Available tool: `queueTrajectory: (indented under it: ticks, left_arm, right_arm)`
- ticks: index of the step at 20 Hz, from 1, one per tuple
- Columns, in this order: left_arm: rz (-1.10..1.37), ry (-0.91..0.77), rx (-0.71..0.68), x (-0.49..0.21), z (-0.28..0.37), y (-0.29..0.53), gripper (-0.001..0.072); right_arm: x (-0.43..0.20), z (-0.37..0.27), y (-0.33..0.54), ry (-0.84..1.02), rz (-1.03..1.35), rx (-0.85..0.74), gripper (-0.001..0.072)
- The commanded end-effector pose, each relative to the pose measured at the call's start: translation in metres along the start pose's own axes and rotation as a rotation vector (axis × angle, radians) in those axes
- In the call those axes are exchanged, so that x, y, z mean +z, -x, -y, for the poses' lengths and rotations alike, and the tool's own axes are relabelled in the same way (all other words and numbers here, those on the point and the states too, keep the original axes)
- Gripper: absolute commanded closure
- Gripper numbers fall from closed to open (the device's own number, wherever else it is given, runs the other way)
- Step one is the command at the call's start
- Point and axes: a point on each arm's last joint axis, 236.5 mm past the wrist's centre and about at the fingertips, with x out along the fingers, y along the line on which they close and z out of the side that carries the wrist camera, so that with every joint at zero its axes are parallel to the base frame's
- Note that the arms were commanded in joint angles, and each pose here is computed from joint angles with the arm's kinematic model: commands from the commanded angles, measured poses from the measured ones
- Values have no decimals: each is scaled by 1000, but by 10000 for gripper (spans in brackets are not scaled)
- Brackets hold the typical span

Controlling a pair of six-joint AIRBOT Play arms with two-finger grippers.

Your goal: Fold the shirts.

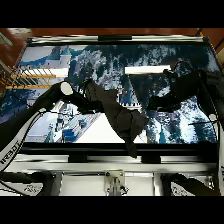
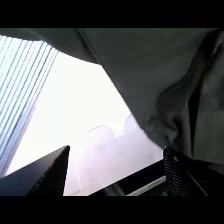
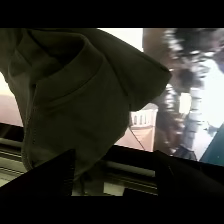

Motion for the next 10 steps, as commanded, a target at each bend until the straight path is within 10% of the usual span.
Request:
queueTrajectory:
  ticks: [1,10]
  left_arm:
    - [48,47,-41,4,8,-32,-13]
    - [99,132,-121,14,30,-60,-3]
  right_arm:
    - [-3,-8,-15,-20,-31,50,124]
    - [-3,-8,-16,-26,-30,51,124]
